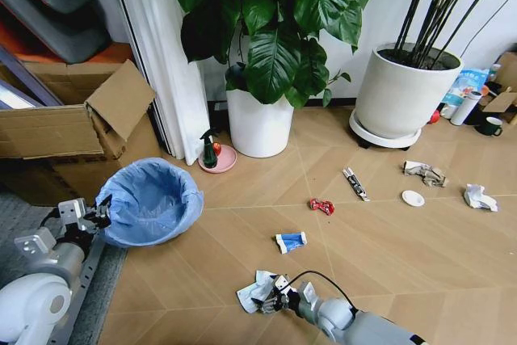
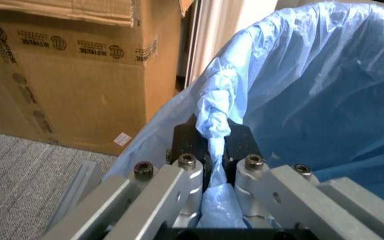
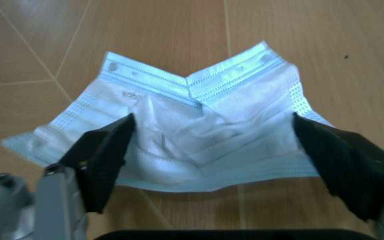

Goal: Pick up the trash bin and place the garbage on the floor into it.

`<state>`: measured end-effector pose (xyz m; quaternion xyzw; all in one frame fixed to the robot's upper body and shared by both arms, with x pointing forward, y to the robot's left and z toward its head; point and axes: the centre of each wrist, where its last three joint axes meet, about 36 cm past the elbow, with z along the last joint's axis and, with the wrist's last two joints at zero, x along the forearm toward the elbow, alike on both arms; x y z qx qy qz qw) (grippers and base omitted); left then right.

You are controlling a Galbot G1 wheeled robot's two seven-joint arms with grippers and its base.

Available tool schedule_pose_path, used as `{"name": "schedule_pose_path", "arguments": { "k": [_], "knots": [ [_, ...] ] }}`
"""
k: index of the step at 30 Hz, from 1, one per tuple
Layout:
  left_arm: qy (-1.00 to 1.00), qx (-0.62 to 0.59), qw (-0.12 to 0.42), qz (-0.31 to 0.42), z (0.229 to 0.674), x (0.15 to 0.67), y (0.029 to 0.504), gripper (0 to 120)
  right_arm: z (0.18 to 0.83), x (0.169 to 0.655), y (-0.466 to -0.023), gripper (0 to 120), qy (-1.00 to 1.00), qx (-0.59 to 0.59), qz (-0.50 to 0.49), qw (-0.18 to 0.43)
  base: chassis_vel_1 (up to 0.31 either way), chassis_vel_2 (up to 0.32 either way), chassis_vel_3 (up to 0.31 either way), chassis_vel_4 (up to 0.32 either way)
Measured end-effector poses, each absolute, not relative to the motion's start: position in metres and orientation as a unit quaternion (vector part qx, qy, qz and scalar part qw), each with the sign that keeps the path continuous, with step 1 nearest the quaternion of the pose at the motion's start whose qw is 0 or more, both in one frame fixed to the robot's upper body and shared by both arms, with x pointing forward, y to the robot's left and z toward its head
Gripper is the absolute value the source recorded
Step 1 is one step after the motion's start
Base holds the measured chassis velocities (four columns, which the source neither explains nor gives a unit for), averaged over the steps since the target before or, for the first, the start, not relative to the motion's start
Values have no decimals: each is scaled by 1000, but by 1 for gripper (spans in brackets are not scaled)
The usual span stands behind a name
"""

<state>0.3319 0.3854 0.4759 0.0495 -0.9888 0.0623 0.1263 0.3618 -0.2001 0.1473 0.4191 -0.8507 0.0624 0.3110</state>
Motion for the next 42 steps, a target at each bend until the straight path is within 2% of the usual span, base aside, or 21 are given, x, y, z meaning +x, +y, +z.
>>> {"name": "schedule_pose_path", "arguments": {
  "k": [7, 8, 14, 19, 20, 22, 25, 35, 39, 42],
  "knots": [
    [-989, 50, 126, 62, 476, 332, 385, 1, 149, 361, -204, 65, -851, 418, 59, 311, 0, 0, 0, 0],
    [-989, 50, 126, 62, 476, 332, 385, 1, 149, 361, -204, 65, -851, 418, 59, 311, 0, 0, 0, 0],
    [-989, 49, 126, 62, 476, 333, 386, 1, 150, 361, -204, 38, -851, 420, 53, 311, 0, 0, 0, 0],
    [-989, 49, 128, 63, 475, 332, 386, 1, 150, 360, -203, 26, -852, 419, 45, 312, 0, 0, 0, 0],
    [-988, 48, 129, 63, 475, 332, 385, 1, 150, 360, -203, 18, -851, 419, 42, 312, 0, 0, 0, 0],
    [-988, 47, 129, 63, 475, 332, 385, 1, 150, 360, -203, 15, -852, 419, 41, 312, 0, 0, 0, 0],
    [-989, 46, 129, 62, 475, 332, 384, 1, 151, 361, -204, 0, -855, 415, 32, 309, 0, 0, 0, 0],
    [-988, 32, 143, 58, 470, 331, 379, 1, 191, 380, -217, 0, -877, 413, 16, 246, 0, 0, 0, 0],
    [-987, 20, 150, 50, 470, 332, 376, 1, 220, 390, -223, 0, -888, 413, 9, 201, 0, 0, 0, 0],
    [-986, 2, 162, 33, 470, 334, 376, 1, 253, 406, -234, 0, -898, 416, 8, 142, 0, 0, 0, 0]
  ]
}}
